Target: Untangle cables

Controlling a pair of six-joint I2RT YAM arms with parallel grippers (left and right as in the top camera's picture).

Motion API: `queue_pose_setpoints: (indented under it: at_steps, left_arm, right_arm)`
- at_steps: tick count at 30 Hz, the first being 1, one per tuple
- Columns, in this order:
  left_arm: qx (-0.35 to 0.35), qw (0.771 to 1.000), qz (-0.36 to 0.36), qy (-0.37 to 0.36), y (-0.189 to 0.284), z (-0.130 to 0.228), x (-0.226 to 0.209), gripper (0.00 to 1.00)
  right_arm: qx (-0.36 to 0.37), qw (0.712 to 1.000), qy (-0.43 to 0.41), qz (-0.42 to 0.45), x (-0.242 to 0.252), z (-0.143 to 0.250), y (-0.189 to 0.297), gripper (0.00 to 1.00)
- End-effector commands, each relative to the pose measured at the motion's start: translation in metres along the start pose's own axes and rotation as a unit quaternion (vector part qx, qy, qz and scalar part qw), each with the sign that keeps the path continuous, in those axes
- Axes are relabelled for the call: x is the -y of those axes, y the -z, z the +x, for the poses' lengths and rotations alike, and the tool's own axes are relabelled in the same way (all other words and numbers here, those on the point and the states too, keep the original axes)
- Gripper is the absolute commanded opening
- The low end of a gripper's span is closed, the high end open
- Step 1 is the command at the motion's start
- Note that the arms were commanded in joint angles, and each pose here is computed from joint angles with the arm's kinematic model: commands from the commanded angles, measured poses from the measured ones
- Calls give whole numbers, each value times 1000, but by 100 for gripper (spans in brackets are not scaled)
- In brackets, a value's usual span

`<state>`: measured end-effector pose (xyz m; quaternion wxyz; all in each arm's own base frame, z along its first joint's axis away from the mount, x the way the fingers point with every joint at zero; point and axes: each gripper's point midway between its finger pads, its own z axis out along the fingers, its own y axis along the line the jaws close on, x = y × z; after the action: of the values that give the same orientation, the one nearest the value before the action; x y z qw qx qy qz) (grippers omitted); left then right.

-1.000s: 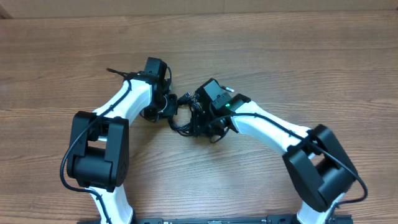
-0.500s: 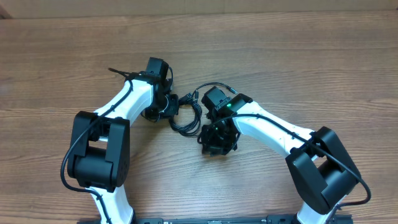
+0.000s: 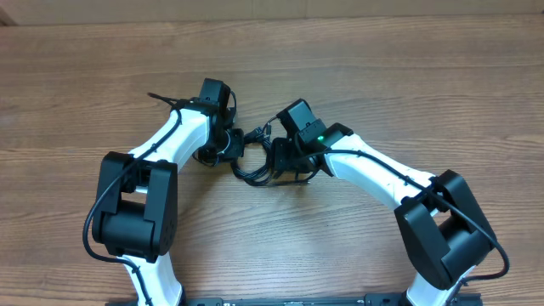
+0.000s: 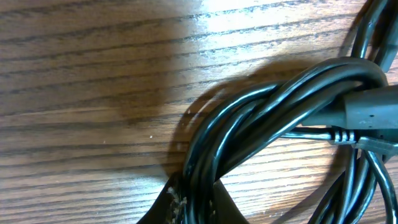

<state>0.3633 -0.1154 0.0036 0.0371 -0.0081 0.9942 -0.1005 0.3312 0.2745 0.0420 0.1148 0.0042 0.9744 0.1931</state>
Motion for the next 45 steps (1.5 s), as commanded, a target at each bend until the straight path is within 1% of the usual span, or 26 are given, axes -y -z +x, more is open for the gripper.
queue_pose_setpoints:
  at_steps: [1, 5, 10, 15, 17, 19, 22, 23, 25, 28, 30, 31, 32, 34, 38, 43, 45]
  left_arm:
    - [6, 1000, -15, 0, 1, -1, -7, 10]
    - [6, 1000, -15, 0, 1, -1, -7, 10]
    - [6, 1000, -15, 0, 1, -1, -7, 10]
    - [6, 1000, -15, 0, 1, -1, -7, 11]
    - [6, 1000, -14, 0, 1, -1, -7, 10]
    - [6, 1000, -14, -1, 1, -1, -7, 4]
    - [6, 1000, -13, -1, 1, -1, -6, 4]
    - [6, 1000, -13, -1, 1, -1, -6, 4]
    - [6, 1000, -7, -5, 2, -1, -5, 4]
    - [5, 999, 13, -32, 5, -3, 3, 4]
    - [6, 999, 18, -39, 7, -5, 5, 4]
    - [7, 999, 18, -38, 8, -5, 4, 4]
    - [7, 999, 18, -37, 8, -6, 3, 4]
    - [7, 999, 18, -34, 8, -6, 1, 4]
    - [8, 999, 17, -33, 8, -6, 0, 4]
    - [8, 999, 20, -32, 8, -6, 1, 4]
    - [6, 999, 35, -34, 9, -6, 5, 4]
  right_arm:
    - [36, 999, 4, 27, 6, -11, 7, 43]
    - [30, 999, 3, 20, 5, -9, -1, 43]
    - [16, 1000, 6, -19, -7, -4, -8, 40]
    - [2, 1000, -4, -10, -4, 4, -19, 38]
    - [-6, 1000, -23, -5, -1, 7, -27, 37]
    - [-11, 999, -30, -13, -3, 9, -29, 34]
    - [-15, 999, -29, -20, -7, 10, -30, 32]
    - [-18, 999, -29, -23, -8, 11, -29, 29]
    - [-25, 999, -29, -31, -10, 14, -29, 25]
    - [-36, 998, -28, -43, -14, 17, -29, 19]
    - [-42, 997, -30, -52, -16, 18, -28, 13]
    - [-48, 997, -24, -62, -18, 18, -27, 7]
    - [-54, 996, -16, -75, -21, 19, -25, 4]
    - [-74, 991, 1, -113, -31, 21, -19, 4]
    - [-112, 971, 30, -208, -55, 24, 2, 4]
    - [-131, 951, 33, -278, -71, 22, 28, 4]
    - [-135, 936, 54, -321, -85, 24, 44, 4]
